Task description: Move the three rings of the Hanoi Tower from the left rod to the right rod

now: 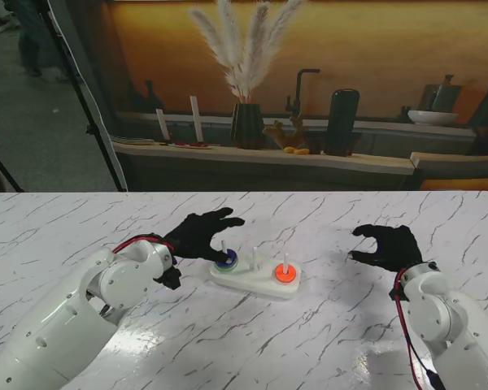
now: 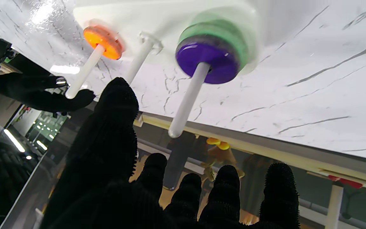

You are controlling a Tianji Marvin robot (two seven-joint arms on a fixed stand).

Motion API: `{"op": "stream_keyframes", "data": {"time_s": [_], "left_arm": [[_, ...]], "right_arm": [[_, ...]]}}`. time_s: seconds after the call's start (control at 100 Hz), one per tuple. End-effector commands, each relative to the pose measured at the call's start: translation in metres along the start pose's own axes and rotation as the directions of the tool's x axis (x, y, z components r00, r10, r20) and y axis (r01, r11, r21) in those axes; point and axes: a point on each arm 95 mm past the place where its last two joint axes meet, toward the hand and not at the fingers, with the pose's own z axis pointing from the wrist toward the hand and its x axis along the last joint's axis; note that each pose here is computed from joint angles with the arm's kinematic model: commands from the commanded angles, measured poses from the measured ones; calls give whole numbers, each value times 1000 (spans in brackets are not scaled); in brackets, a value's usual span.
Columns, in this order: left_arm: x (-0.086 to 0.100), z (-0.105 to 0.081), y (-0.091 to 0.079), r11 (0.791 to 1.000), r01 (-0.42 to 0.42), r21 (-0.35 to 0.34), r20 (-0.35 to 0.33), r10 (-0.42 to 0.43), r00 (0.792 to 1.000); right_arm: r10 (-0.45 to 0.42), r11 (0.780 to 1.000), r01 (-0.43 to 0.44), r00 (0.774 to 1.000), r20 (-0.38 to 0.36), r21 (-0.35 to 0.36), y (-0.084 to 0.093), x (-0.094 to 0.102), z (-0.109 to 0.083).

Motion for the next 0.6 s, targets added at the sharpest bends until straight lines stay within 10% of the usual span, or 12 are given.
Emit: {"op": "stream_keyframes", "data": {"time_s": [0.0,0.59], "left_arm": [[-9,-2,14,999,18,-42,16,-17,1000],[-31,6,42,990,70,-119,54,-64,996]], "right_arm": [[6,1000,-6,1000,-5,7,-4,3,-1],[5,1000,-5,1000,1,11,-4,3,-3]]}}
